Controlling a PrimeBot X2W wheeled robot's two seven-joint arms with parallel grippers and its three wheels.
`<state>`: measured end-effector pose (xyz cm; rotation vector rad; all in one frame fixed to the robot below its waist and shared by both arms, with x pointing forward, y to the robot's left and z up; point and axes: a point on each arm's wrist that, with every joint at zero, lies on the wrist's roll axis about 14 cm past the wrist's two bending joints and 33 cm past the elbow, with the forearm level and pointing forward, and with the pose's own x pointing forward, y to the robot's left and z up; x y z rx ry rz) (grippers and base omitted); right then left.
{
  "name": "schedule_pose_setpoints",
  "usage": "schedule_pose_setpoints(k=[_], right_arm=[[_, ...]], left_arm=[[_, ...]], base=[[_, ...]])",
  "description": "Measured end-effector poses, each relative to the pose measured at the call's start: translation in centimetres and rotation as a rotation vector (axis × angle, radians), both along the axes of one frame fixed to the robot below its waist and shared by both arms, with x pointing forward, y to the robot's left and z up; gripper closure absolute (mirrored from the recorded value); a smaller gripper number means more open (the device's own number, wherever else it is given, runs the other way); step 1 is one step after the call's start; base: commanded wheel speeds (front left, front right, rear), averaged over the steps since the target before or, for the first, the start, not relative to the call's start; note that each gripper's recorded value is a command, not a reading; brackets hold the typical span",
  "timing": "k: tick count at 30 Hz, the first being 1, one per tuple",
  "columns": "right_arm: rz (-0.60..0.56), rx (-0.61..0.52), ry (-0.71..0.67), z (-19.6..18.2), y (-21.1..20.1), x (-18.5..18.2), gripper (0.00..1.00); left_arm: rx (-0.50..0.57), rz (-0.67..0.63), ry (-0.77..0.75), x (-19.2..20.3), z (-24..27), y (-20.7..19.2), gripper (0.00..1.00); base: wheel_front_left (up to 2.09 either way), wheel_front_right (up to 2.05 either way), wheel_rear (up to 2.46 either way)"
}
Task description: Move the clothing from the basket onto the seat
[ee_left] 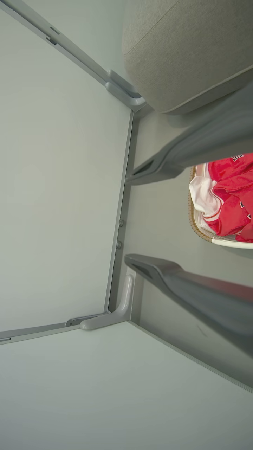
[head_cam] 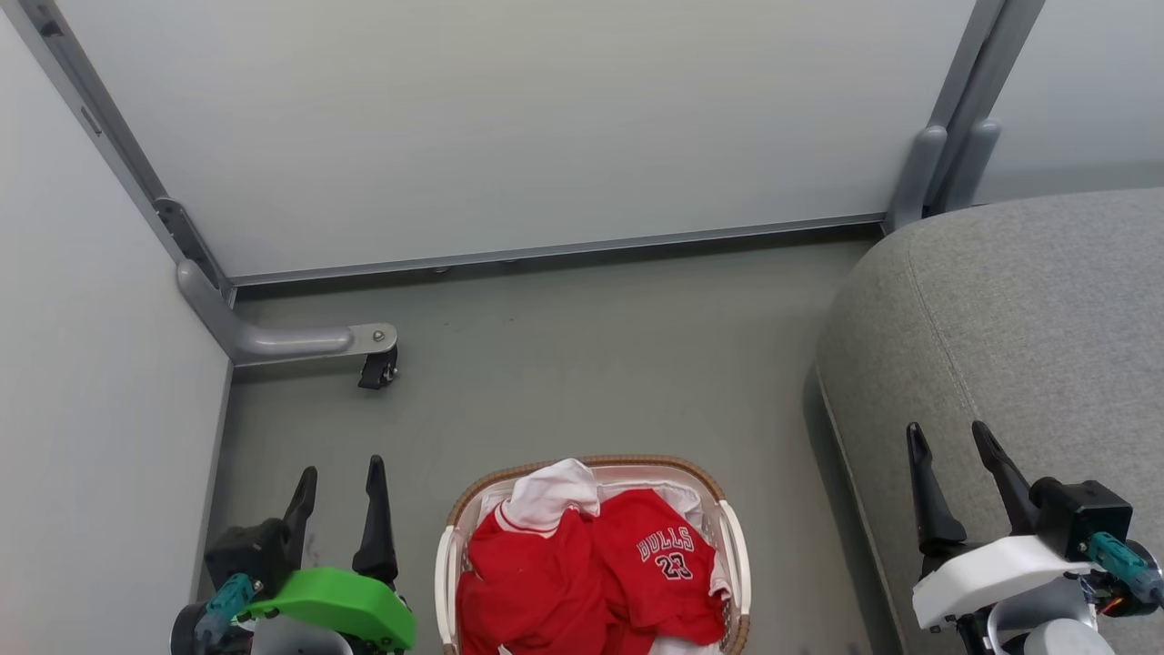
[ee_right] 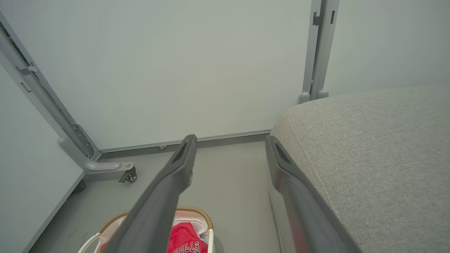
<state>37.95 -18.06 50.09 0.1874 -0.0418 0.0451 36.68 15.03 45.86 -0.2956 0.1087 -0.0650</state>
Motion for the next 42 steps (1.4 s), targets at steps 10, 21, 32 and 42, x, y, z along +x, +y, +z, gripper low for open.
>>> schedule_pose_setpoints(k=[10,21,32,42], right_arm=[[0.019,-0.077,-0.004,-0.2,0.4,0.1,0.00],[0.042,-0.154,-0.012,-0.4,0.9,0.1,0.00],[0.050,-0.194,-0.016,-0.5,1.1,0.1,0.00],[0.050,-0.195,-0.014,-0.5,1.0,-0.1,0.00]], left_arm=[[0.061,-0.018,0.014,-0.2,-0.9,-0.2,0.00],[0.119,-0.036,0.029,-0.4,-1.8,-0.3,0.00],[0.153,-0.051,0.028,-0.6,-2.1,-0.5,0.00],[0.149,-0.053,0.031,-0.6,-2.1,-0.6,0.00]], base=[[0.00,0.00,0.00],[0.00,0.00,0.00],[0.00,0.00,0.00],[0.00,0.00,0.00]])
